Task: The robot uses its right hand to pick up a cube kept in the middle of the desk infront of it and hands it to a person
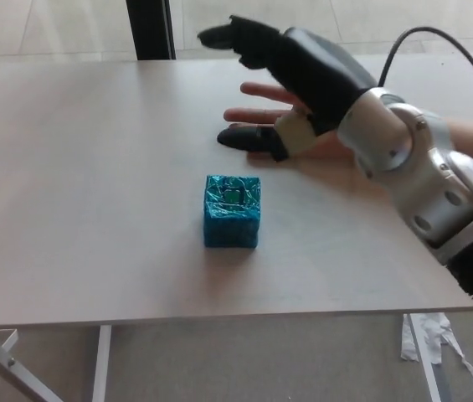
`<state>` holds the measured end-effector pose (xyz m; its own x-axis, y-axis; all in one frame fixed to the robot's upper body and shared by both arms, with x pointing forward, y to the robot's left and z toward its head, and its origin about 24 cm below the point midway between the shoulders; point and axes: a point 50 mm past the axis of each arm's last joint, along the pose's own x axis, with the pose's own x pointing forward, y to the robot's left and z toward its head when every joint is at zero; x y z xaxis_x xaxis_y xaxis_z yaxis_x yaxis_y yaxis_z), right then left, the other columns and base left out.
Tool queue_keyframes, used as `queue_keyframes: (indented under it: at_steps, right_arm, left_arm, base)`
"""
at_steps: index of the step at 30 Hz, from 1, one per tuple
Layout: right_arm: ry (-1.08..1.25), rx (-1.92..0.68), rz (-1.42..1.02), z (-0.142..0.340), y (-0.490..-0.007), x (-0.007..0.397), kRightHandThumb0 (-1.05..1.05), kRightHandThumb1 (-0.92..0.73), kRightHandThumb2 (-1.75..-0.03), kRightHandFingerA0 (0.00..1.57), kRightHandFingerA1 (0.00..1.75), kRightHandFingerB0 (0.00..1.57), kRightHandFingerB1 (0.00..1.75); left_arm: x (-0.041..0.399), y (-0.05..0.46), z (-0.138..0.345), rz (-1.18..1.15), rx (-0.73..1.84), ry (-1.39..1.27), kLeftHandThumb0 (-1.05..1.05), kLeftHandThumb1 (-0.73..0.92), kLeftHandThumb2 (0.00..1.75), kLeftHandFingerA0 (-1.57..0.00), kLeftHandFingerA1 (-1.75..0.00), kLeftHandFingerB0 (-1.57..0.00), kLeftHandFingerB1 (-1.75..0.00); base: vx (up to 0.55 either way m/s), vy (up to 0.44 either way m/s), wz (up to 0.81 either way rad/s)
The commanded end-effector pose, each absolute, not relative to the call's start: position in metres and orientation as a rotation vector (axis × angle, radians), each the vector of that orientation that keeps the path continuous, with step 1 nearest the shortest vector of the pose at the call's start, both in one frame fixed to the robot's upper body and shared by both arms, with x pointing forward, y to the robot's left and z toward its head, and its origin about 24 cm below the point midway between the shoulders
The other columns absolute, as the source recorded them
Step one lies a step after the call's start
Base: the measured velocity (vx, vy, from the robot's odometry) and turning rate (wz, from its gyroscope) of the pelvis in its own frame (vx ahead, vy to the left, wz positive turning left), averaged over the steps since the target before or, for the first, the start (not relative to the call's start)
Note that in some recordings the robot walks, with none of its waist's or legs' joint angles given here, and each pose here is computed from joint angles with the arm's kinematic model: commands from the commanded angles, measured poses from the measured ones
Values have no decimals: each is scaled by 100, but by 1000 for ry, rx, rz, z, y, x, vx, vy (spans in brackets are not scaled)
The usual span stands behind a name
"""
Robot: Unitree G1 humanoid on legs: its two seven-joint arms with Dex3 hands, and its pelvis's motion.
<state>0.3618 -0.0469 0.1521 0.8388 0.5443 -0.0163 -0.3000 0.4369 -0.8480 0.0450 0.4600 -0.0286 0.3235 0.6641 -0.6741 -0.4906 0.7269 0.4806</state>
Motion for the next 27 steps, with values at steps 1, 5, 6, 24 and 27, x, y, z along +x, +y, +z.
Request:
queue_keyframes:
  at_steps: [1, 5, 6, 24, 27]
  right_arm:
    - [-210, -1218, 520, 133, -37, 367, -85, -68, -61, 25, 56, 22, 37]
    - [-160, -1289, 551, 115, -33, 363, -85, -68, -61, 25, 58, 23, 38]
    - [-149, -1289, 555, 112, -33, 362, -84, -67, -61, 25, 58, 25, 38]
    - [62, -1526, 699, 98, -25, 350, -95, -68, -62, 24, 65, 14, 32]
    - [72, -1555, 705, 96, -24, 348, -95, -52, -97, 26, 66, 7, 40]
  left_arm:
    - [49, 462, -24, 753, 236, 950, -65, 47, 87, -52, -65, -46, -54]
    - [49, 462, -25, 757, 226, 949, -63, 59, 58, -57, -61, -52, -40]
    - [49, 462, -25, 759, 225, 949, -64, 59, 58, -58, -61, -51, -40]
    - [51, 462, -24, 724, 262, 962, -66, 61, 59, -55, -58, -54, -40]
    - [50, 462, -24, 723, 247, 957, -66, 60, 58, -54, -59, -55, -42]
  base:
    - [0, 0, 0]
    - [0, 0, 0]
    - [0, 0, 0]
    - [0, 0, 0]
    - [0, 0, 0]
